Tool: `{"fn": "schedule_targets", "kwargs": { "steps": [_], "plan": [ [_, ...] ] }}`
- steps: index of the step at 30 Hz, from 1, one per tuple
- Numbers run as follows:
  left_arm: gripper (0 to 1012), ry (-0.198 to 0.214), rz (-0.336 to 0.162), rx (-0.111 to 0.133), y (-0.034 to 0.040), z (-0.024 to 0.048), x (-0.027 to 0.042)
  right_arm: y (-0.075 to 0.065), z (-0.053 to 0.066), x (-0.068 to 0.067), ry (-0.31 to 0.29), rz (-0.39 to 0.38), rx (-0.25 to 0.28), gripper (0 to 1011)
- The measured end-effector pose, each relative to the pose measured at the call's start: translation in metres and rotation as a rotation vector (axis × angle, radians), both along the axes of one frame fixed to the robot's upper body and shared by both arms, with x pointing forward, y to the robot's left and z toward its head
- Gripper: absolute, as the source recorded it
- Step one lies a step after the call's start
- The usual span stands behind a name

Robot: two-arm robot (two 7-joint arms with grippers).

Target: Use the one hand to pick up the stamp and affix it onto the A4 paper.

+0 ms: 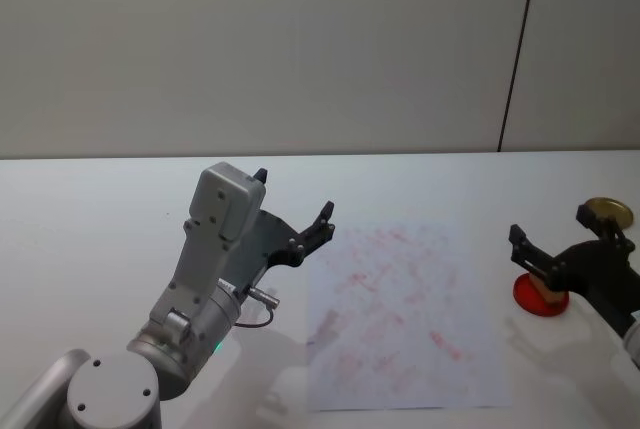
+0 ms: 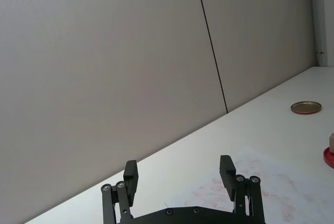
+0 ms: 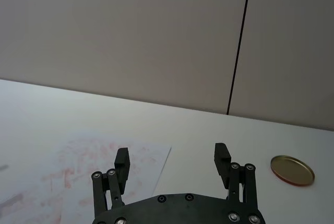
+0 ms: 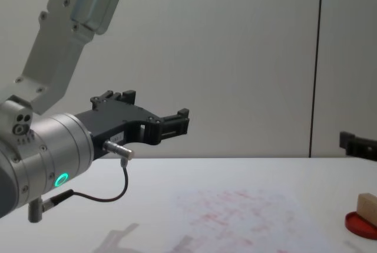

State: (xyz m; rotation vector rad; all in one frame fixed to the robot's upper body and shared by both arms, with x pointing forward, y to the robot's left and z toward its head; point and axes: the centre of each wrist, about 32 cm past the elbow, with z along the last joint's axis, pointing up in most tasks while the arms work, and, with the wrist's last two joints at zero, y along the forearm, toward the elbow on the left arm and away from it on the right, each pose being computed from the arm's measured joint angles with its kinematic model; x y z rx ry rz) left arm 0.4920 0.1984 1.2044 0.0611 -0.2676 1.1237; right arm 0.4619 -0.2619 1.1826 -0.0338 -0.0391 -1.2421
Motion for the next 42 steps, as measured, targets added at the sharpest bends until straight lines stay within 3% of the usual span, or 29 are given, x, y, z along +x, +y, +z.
{"fn": "schedule_targets", "kwargs": {
  "steps": [7,17,39,42],
  "plan": [
    [993,0.0,0.0,0.0,0.0,0.0,0.0,-0.013,-0.007,0.007,0.054,-0.002,-0.006,1001],
    [993,0.0,0.0,0.0,0.0,0.0,0.0,-0.021,-0.018,0.011,0.127,0.0,0.004,1001],
    [993,0.0,0.0,0.0,0.0,0.0,0.0,-0.019,-0.041,0.021,0.215,-0.016,0.011,1001],
    [993,0.0,0.0,0.0,0.0,0.0,0.0,-0.018,-0.043,0.022,0.221,-0.02,0.008,951]
  ]
}}
